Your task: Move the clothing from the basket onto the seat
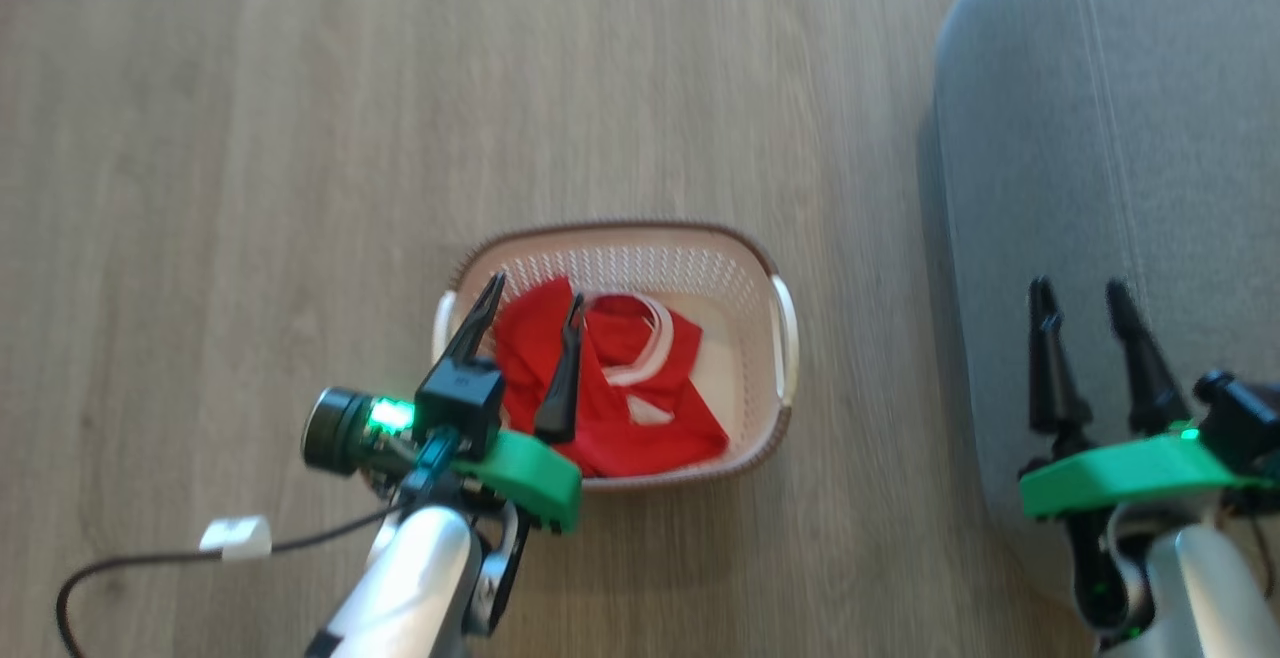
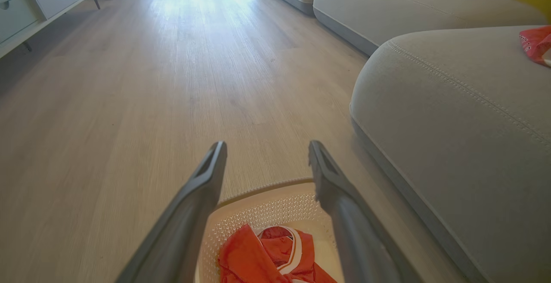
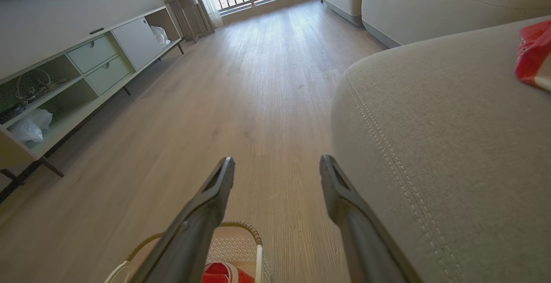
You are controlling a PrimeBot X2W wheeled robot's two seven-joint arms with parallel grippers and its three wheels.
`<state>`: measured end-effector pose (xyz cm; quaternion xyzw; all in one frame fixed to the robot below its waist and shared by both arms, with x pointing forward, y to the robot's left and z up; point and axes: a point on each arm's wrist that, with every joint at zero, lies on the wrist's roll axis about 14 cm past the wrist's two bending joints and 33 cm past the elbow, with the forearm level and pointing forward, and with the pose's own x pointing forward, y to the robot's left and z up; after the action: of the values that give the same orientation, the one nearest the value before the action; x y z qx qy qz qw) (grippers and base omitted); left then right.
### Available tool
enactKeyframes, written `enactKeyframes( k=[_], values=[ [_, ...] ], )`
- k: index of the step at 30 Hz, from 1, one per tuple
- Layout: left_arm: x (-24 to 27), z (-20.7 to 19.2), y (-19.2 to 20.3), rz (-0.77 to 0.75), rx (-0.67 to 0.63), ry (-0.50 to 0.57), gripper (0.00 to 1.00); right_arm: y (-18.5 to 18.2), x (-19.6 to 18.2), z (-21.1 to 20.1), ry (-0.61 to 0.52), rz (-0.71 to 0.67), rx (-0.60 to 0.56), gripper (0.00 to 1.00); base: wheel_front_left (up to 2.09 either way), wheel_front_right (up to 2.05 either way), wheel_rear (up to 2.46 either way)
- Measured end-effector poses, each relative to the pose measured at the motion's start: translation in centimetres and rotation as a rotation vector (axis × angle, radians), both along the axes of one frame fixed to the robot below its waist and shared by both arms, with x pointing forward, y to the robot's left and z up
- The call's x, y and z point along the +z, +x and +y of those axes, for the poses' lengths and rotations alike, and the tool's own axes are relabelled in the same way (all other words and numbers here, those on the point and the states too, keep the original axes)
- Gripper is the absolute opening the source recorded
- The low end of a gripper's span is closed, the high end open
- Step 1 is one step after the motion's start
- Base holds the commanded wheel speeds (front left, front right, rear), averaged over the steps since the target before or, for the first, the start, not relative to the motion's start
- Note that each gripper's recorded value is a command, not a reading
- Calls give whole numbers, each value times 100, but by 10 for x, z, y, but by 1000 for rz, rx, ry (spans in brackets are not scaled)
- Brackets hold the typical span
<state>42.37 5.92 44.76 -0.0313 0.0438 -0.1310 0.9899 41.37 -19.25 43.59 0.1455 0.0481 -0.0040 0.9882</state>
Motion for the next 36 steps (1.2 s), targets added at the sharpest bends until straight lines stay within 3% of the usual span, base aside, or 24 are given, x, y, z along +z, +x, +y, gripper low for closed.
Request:
enactKeyframes(
  k=[7, 17, 23, 31, 36],
  values=[
    [-51, -24, 32, 110, -84, 18, 100, 20, -7, -19, -58, -4, -39, 100, 0, 0, 0],
    [-168, -54, 76, 333, -215, 127, 100, 29, -60, -36, -113, 110, -73, 100, 0, 0, 0],
    [-220, -68, 107, 390, -252, 198, 100, 29, -88, -43, -124, 176, -89, 100, 0, 0, 0],
    [-315, -62, 83, 640, -276, 308, 100, 15, -114, -53, -134, 259, -121, 100, 0, 0, 0],
    [-340, -69, 76, 784, -267, 283, 100, 13, -119, -62, -137, 274, -146, 100, 0, 0, 0]
  ],
)
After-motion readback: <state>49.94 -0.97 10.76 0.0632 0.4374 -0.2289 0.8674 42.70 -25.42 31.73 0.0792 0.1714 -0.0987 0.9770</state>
